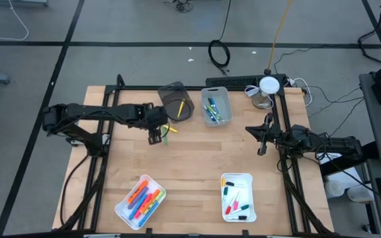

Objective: Pick & Place Markers
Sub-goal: Put the yellow pen into the black bin

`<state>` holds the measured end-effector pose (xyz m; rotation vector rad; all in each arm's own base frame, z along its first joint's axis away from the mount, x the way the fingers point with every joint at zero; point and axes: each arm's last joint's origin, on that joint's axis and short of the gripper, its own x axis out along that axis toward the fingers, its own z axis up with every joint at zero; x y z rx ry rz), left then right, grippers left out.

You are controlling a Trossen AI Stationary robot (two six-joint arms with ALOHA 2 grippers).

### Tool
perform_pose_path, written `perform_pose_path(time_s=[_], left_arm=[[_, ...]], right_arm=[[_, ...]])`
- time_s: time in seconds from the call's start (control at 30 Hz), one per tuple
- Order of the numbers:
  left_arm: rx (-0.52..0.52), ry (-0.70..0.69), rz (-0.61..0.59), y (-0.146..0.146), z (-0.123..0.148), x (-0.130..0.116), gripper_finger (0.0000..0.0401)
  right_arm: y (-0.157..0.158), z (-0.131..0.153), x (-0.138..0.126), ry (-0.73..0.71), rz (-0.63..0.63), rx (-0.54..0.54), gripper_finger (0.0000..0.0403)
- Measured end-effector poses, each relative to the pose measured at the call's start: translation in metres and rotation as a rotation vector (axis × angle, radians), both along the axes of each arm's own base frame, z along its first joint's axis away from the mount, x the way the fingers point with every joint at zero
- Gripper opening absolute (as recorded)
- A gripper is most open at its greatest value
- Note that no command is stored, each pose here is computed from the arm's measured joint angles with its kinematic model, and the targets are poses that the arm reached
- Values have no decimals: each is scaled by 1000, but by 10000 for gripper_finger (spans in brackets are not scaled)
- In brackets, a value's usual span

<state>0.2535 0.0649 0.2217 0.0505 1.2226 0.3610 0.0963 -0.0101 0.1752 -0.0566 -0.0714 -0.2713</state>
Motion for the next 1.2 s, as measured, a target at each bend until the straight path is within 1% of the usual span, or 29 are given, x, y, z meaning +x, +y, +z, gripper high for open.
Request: perform_pose_path(time_s=[0.07, 0.17, 0.23, 0.33, 0.57, 0.87, 1.0, 1.2], left_arm=[[-20, -5, -35, 6, -6, -2, 236], [-96, -29, -80, 13, -11, -5, 237], [-98, -39, -95, 19, -13, -3, 237], [-99, -35, -80, 32, -17, -5, 237], [-141, 62, -74, 53, -43, -3, 237], [-164, 152, -133, 57, -69, 3, 236], [-188, 184, -141, 58, -80, 6, 220], [-201, 186, -140, 58, -83, 7, 175]], right_arm=[[0, 0, 0, 0, 0, 0, 0], [0, 0, 0, 0, 0, 0, 0], [0, 0, 0, 0, 0, 0, 0], [0, 0, 0, 0, 0, 0, 0], [0, 0, 0, 0, 0, 0, 0], [0, 0, 0, 0, 0, 0, 0], [0, 0, 0, 0, 0, 0, 0], [0, 0, 0, 0, 0, 0, 0]])
